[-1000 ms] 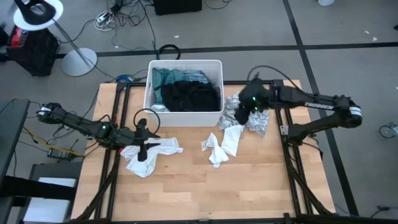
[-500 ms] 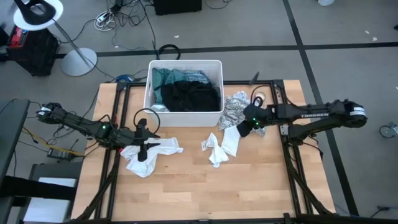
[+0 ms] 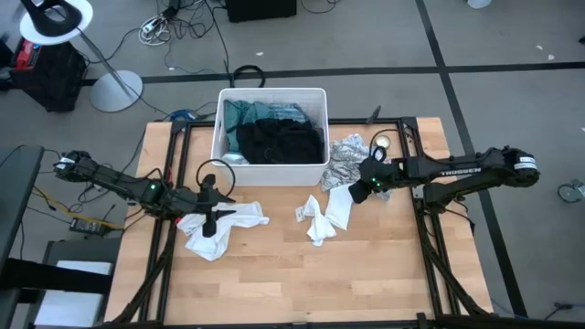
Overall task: Sort clothes
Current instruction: Put the white sock into the white laundry bin
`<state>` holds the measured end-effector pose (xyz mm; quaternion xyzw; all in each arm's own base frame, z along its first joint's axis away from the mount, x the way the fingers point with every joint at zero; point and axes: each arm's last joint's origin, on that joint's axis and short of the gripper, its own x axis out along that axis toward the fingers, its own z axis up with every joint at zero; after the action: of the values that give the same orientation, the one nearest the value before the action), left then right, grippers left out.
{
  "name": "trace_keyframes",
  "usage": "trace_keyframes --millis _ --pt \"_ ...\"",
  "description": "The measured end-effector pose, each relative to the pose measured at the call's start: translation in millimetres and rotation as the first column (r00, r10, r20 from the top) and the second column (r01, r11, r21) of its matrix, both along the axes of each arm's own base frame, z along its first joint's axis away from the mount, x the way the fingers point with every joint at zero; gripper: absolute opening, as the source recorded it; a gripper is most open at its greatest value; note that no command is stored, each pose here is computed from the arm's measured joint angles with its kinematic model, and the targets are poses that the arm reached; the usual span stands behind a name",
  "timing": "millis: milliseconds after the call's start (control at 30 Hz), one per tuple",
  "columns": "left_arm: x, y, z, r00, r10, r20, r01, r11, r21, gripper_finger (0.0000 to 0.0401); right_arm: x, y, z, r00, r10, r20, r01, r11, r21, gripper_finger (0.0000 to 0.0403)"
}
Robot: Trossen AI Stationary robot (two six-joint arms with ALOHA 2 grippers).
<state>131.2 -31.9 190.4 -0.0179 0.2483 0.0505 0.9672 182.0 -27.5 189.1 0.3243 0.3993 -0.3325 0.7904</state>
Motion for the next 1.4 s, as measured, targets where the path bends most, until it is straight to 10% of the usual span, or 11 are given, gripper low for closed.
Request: trace_keyframes --millis 500,867,1400 --pt "0 0 1 1.000 0.000 0.008 0.000 1.000 -0.003 0.0156 27 -1 -21 0.996 0.085 0.016 -0.086 0.995 0.053 0.0124" --pt "0 0 1 1.000 -0.001 0.008 0.001 1.000 -0.002 0.0156 53 11 -22 0.961 0.230 0.152 -0.234 0.972 0.014 0.0009" --pt "0 0 1 1.000 -0.002 0.006 0.002 1.000 0.000 0.0156 61 37 84 0.954 0.298 0.027 -0.290 0.943 -0.161 0.0002"
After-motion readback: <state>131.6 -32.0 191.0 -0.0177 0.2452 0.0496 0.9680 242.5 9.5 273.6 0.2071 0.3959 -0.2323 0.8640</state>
